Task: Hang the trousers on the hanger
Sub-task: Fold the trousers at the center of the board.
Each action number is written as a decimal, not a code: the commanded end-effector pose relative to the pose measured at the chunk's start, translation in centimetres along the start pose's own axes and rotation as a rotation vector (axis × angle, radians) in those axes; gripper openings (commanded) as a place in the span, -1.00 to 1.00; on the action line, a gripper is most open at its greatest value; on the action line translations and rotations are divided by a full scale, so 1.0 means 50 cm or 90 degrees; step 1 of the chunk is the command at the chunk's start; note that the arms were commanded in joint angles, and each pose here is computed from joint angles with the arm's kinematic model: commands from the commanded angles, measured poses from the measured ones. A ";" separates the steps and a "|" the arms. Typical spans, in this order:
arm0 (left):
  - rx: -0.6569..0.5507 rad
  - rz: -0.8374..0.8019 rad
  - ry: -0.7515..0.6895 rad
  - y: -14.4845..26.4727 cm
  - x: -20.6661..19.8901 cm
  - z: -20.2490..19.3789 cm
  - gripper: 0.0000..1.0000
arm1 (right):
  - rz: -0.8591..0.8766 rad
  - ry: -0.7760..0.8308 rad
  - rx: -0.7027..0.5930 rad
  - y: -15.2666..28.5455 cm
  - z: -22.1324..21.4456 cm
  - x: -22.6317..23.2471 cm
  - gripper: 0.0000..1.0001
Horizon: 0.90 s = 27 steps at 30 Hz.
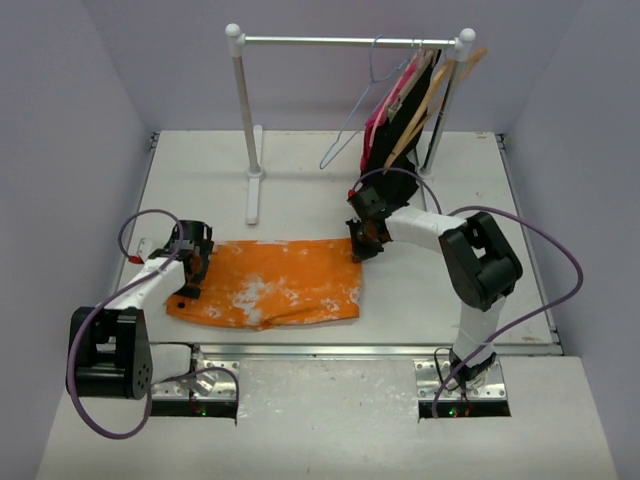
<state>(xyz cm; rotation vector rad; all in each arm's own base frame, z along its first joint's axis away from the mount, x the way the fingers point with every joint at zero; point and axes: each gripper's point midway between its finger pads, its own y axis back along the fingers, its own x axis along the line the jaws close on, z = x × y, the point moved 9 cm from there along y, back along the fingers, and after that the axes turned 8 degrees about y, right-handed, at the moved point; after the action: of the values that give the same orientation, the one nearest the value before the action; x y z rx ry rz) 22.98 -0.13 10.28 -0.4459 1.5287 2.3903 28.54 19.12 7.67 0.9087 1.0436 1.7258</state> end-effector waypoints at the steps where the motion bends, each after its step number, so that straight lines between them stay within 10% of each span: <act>1: -0.061 -0.001 -0.005 0.022 0.017 0.038 1.00 | -0.063 0.033 0.072 -0.009 -0.030 -0.017 -0.90; 14: 0.006 -0.261 -0.119 0.221 -0.067 0.099 1.00 | -0.025 0.046 -0.287 0.321 0.039 0.140 -0.22; 21: 0.039 -0.374 -0.229 0.291 -0.074 0.112 1.00 | -0.025 0.033 -0.376 0.400 0.099 0.197 0.95; 27: 0.022 -0.405 -0.271 0.316 -0.065 0.123 1.00 | -0.170 -0.007 -0.465 0.443 0.234 0.213 0.98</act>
<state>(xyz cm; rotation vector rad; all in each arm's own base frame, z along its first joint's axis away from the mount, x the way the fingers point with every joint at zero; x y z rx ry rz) 19.85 -1.18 25.03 -0.3599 1.1433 1.8794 25.48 26.68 30.22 0.4338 0.5287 1.8741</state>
